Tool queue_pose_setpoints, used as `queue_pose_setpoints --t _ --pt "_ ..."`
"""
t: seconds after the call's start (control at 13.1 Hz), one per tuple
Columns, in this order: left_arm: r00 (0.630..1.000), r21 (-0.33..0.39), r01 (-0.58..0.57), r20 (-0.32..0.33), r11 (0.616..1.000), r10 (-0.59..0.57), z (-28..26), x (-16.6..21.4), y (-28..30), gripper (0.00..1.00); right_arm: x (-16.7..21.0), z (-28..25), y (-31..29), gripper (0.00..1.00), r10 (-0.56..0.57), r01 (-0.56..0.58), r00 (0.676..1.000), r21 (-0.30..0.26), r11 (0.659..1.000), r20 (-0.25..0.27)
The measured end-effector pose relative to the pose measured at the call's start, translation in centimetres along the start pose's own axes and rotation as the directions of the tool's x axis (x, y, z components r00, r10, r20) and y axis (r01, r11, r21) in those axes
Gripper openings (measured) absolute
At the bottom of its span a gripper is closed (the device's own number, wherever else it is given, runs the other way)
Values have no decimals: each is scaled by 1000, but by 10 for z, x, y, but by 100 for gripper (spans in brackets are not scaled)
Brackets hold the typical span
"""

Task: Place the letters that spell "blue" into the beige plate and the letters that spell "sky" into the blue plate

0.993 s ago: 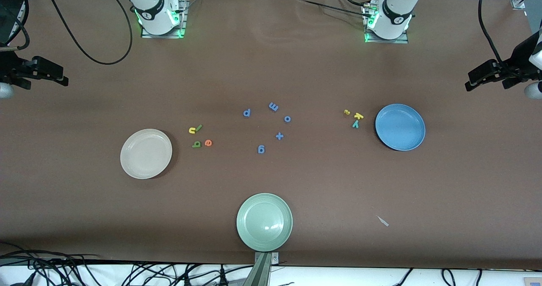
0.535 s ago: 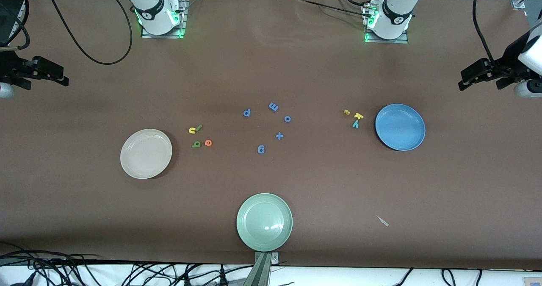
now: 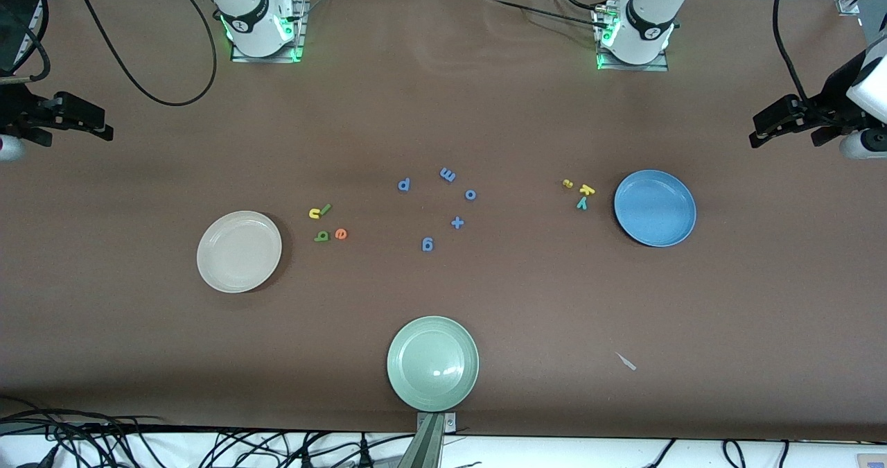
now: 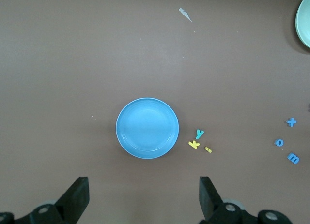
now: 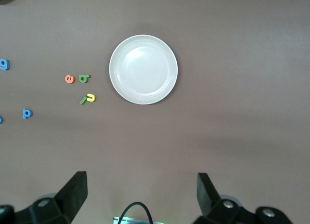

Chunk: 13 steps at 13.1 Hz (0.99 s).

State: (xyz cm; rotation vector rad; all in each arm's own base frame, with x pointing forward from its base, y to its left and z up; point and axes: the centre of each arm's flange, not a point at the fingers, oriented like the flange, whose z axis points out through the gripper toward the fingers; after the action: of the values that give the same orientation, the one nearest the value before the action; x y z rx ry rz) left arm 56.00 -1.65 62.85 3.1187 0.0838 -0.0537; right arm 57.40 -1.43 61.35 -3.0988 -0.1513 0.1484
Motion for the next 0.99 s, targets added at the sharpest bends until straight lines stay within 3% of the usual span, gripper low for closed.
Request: queue_pose_setpoints --t 0.31,0.99 --pt "999 -1 -50 11 999 50 6 4 -6 100 0 0 -1 100 -2 2 1000 0 1000 1" --pt "999 9 -23 36 1000 23 18 11 -29 100 -8 -4 -3 100 -6 6 1000 1 1000 -22"
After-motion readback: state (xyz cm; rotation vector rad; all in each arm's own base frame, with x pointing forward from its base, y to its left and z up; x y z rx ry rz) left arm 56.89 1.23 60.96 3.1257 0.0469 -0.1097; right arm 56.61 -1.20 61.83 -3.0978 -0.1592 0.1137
